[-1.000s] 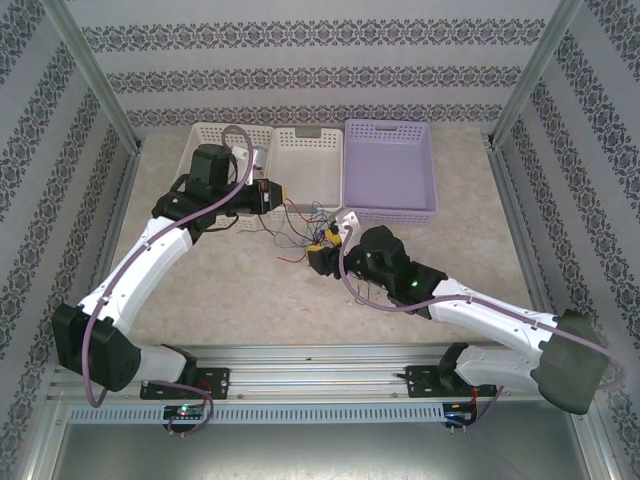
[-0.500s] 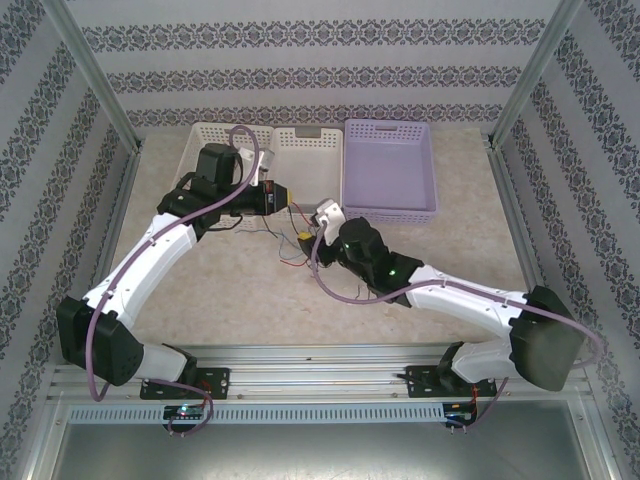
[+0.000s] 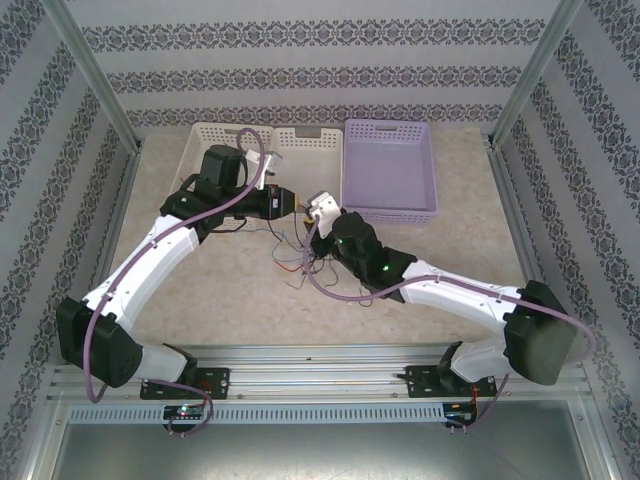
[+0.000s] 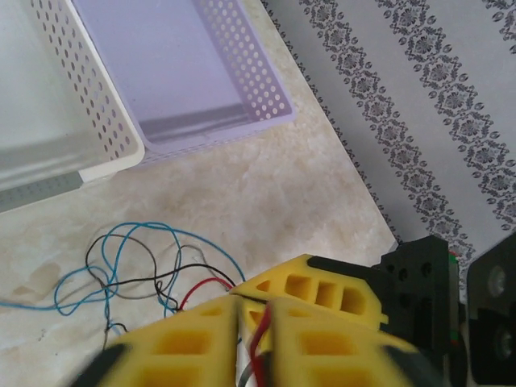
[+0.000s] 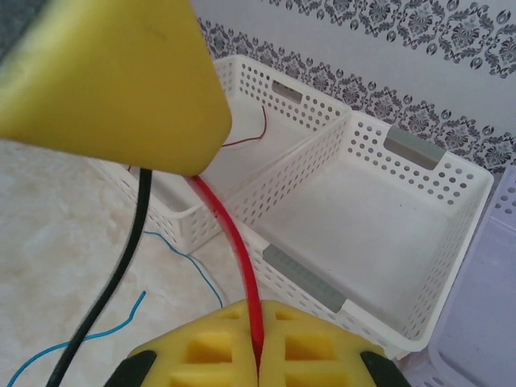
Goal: Untangle the cables
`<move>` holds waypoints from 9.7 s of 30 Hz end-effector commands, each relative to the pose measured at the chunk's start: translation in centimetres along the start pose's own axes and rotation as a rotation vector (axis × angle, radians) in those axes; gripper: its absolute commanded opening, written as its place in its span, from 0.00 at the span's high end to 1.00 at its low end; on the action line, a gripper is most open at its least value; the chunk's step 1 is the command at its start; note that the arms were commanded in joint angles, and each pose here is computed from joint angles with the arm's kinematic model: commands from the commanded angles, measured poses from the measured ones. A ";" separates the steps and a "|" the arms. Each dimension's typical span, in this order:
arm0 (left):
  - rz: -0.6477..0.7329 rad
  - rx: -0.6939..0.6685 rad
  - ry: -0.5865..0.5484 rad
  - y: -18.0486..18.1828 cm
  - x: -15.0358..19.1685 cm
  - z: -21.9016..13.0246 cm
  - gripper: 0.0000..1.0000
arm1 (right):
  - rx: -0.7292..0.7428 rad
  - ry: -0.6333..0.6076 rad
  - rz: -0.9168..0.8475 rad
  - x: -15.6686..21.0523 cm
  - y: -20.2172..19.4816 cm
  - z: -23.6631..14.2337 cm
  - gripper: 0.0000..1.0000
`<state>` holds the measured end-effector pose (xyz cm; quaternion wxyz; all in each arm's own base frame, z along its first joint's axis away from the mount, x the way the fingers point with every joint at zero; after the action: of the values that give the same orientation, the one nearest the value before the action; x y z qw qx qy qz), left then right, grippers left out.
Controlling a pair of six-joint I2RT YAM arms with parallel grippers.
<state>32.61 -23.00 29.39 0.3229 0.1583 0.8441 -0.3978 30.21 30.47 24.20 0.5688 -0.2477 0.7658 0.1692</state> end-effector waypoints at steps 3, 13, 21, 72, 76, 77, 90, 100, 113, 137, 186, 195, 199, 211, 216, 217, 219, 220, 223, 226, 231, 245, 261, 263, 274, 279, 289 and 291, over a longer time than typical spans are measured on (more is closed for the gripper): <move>0.067 0.081 -0.062 -2.8 -1.2 -1.7 0.45 | -0.056 -0.077 0.161 -1.7 -1.0 -2.8 1.00; 0.138 0.230 -0.070 -7.4 -0.2 -2.5 0.14 | -0.099 -0.115 0.311 -3.2 -2.4 -5.3 1.00; 0.208 0.271 0.063 -10.8 4.3 -1.1 0.13 | -0.116 -0.115 0.344 -4.4 -2.3 -6.1 1.00; -0.081 -0.783 -0.172 5.8 6.8 -20.0 1.00 | 0.742 -0.067 0.879 11.3 -23.4 -20.1 1.00; -0.074 -0.857 -0.215 5.9 6.4 -21.8 1.00 | 0.791 -0.059 0.905 12.4 -24.1 -21.3 1.00; -0.072 -0.877 -0.224 6.0 6.3 -22.3 1.00 | 0.806 -0.058 0.908 12.6 -24.3 -21.6 1.00; -0.055 -0.777 -0.418 2.1 1.3 -24.4 1.00 | 0.710 -0.057 0.949 13.2 -23.7 -19.8 1.00; -0.010 -0.534 -0.496 -0.6 -5.5 -20.9 1.00 | 0.540 -0.062 0.939 11.9 -22.0 -17.3 1.00; 0.030 -0.360 -0.629 0.2 -16.7 -13.9 1.00 | 0.394 -0.065 0.832 9.6 -18.8 -15.5 1.00; 0.003 -0.536 -0.259 15.2 -12.8 11.5 1.00 | 0.223 -0.079 0.692 6.8 -13.9 -16.9 1.00; -0.061 -0.476 -0.106 17.0 -9.6 15.7 0.32 | 0.249 -0.134 0.684 4.4 -14.4 -16.5 1.00; -0.027 -0.423 -0.073 18.6 -12.1 22.9 0.27 | 0.242 -0.124 0.628 4.5 -14.1 -16.1 1.00; -0.017 -0.439 -0.078 20.3 -11.2 24.9 0.25 | 0.223 -0.129 0.599 4.0 -13.7 -16.3 1.00; 0.018 -0.451 -0.116 22.9 -10.1 27.9 0.22 | 0.179 -0.143 0.554 3.6 -12.5 -16.5 1.00; 0.034 -0.437 -0.156 22.9 -10.9 28.1 0.29 | 0.165 -0.135 0.549 3.8 -12.0 -16.0 1.00; 0.035 -0.438 -0.160 23.0 -11.0 28.1 0.31 | 0.161 -0.133 0.546 3.8 -11.9 -16.0 1.00; 0.031 -0.433 -0.159 23.3 -10.9 28.2 0.39 | 0.157 -0.132 0.542 3.8 -11.7 -15.9 1.00; 0.024 -0.433 -0.155 23.4 -10.8 28.2 0.42 | 0.156 -0.133 0.540 3.8 -11.7 -15.8 1.00; 0.004 -0.413 -0.134 23.5 -10.5 27.8 0.45 | 0.153 -0.136 0.533 3.7 -11.6 -15.9 1.00; 0.011 -0.403 -0.128 22.8 -10.5 27.1 0.36 | 0.152 -0.136 0.530 3.6 -11.5 -16.0 1.00; 0.022 -0.452 -0.199 22.8 -11.0 24.6 0.29 | 0.148 -0.135 0.534 3.7 -11.4 -16.0 1.00; 0.009 -0.477 -0.193 25.1 -9.7 23.1 0.30 | 0.142 -0.125 0.521 3.3 -10.9 -15.6 1.00; 0.087 -0.559 0.018 27.9 -6.1 26.1 0.35 | 0.145 -0.121 0.497 3.3 -10.6 -15.0 1.00; 0.094 -0.556 0.028 27.7 -6.1 26.3 0.35 | 0.145 -0.120 0.495 3.2 -10.6 -14.9 1.00; 0.162 -0.595 0.072 26.8 -5.9 27.4 0.35 | 0.141 -0.117 0.489 3.1 -10.4 -14.8 1.00; 0.165 -0.615 0.053 27.0 -6.3 27.2 0.33 | 0.142 -0.122 0.482 2.9 -10.3 -14.8 1.00; 0.171 -0.621 0.034 27.1 -6.7 27.3 0.74 | 0.134 -0.112 0.472 2.8 -10.0 -14.3 1.00; 0.170 -0.619 0.033 27.1 -6.8 27.3 0.86 | 0.135 -0.111 0.470 2.9 -9.9 -14.2 1.00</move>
<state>62.87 -27.41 5.17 0.3674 0.1288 0.9156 -0.1003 23.88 13.92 23.58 0.5447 -0.0141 0.7999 0.2516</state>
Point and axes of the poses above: each hand's point on the last joint's axis, 136 mm out from that joint toward the fingers, its own z axis out along the fingers, its own y axis along the line the jaws close on, x = y × z, the point moved 1 cm from there along -z, back along the fingers, and after that the axes turned 3 degrees about z, right-handed, at the moved point
